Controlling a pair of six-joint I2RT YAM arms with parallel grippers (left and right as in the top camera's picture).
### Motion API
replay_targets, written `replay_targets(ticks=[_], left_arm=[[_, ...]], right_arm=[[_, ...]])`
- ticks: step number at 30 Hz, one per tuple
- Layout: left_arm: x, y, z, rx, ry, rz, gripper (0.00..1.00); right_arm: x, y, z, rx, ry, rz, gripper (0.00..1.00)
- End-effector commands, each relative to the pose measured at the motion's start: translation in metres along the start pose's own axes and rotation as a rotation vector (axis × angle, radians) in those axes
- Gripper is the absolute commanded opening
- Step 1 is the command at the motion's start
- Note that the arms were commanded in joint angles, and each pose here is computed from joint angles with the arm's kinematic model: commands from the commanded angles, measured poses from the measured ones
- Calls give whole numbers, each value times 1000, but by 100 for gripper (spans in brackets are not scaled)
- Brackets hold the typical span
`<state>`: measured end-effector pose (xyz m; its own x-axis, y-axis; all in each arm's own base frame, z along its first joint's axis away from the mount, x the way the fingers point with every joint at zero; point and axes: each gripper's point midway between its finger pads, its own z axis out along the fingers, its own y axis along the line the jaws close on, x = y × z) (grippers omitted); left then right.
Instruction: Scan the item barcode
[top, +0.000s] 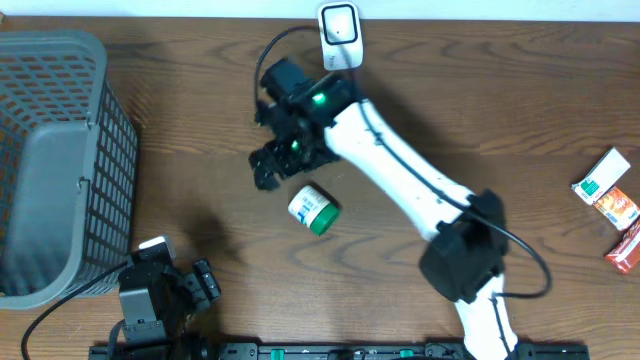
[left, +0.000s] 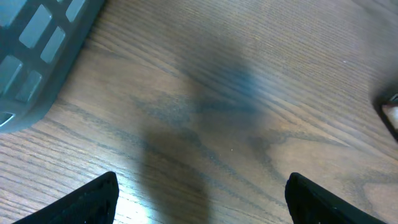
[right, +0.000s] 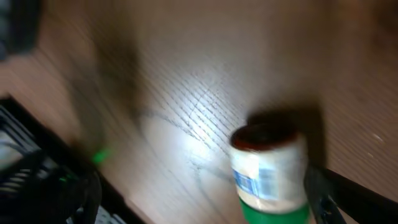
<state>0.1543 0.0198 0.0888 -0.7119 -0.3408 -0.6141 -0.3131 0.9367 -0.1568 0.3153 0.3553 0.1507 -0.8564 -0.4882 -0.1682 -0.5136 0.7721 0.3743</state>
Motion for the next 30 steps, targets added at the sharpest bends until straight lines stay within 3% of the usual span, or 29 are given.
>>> replay_targets(ticks=[1, 7, 11, 19, 23, 26, 30], left_arm=[[-1, -2, -2, 9, -4, 5, 86], [-1, -2, -2, 9, -4, 5, 86], [-1, -2, -2, 9, -4, 5, 86], [-1, -2, -2, 9, -4, 5, 86], [-1, -2, -2, 9, -4, 5, 86], [-1, -2, -2, 9, -4, 5, 86], [-1, -2, -2, 9, -4, 5, 86]], right_arm=[[-14, -10, -71, -6, -160, 247, 99], [10, -68, -101, 173, -166, 544, 99], [35, -86, -104, 301, -89, 509, 99], [53, -85, -104, 301, -23, 571, 99], [43, -99, -101, 441, -64, 374, 99], [46, -80, -79, 390, 9, 149, 99], [65, -74, -47, 378, 102, 78, 99]])
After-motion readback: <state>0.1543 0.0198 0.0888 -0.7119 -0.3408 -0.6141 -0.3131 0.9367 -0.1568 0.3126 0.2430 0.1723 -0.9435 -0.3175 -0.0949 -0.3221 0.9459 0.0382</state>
